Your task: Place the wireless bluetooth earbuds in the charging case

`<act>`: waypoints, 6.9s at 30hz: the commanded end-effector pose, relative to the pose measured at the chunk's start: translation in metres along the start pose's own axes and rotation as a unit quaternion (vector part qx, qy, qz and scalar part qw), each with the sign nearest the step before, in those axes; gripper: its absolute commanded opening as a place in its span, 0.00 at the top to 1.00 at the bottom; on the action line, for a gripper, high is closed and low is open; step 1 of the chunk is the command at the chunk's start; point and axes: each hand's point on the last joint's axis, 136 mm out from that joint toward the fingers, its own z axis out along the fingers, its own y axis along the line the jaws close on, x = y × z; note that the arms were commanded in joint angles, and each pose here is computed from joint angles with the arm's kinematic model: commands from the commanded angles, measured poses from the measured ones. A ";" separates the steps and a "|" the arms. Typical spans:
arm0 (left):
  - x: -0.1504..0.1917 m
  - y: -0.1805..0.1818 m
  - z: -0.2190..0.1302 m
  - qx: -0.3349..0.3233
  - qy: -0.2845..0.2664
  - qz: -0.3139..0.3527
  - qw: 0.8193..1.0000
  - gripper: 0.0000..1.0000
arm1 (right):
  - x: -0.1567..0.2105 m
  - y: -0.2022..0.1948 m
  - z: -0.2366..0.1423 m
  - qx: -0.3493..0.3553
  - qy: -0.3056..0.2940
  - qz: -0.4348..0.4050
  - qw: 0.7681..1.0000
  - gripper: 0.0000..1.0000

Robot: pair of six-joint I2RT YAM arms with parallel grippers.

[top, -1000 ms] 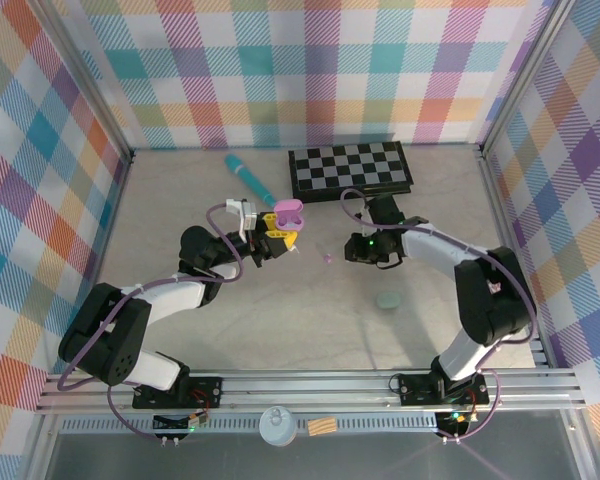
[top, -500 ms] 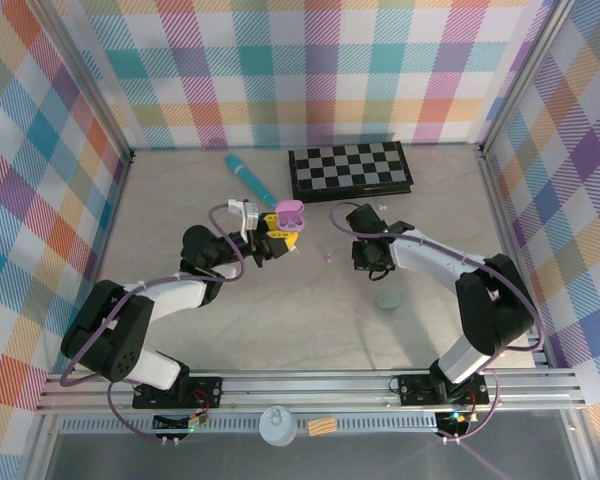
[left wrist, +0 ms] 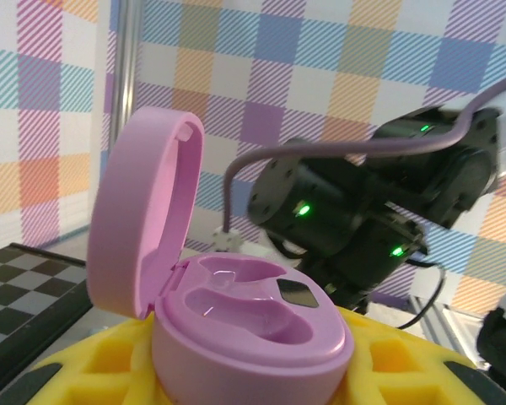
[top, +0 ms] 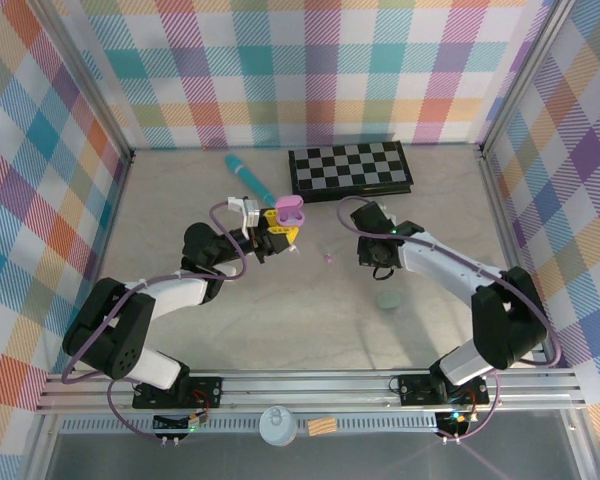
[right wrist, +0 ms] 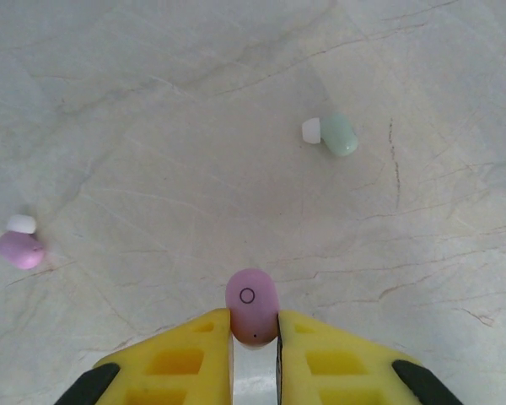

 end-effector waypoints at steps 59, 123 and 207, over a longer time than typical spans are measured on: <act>0.018 0.020 0.028 -0.068 -0.014 0.094 0.993 0.74 | -0.059 0.192 -0.175 -0.321 -0.103 -0.096 0.937 0.70; -0.018 0.011 -0.030 -0.120 -0.015 0.093 0.988 0.74 | 0.029 0.131 0.068 -0.265 0.165 0.108 0.944 0.51; -0.016 0.011 -0.032 -0.118 -0.015 0.092 0.989 0.74 | -0.001 0.145 0.090 -0.302 0.155 0.122 0.933 0.69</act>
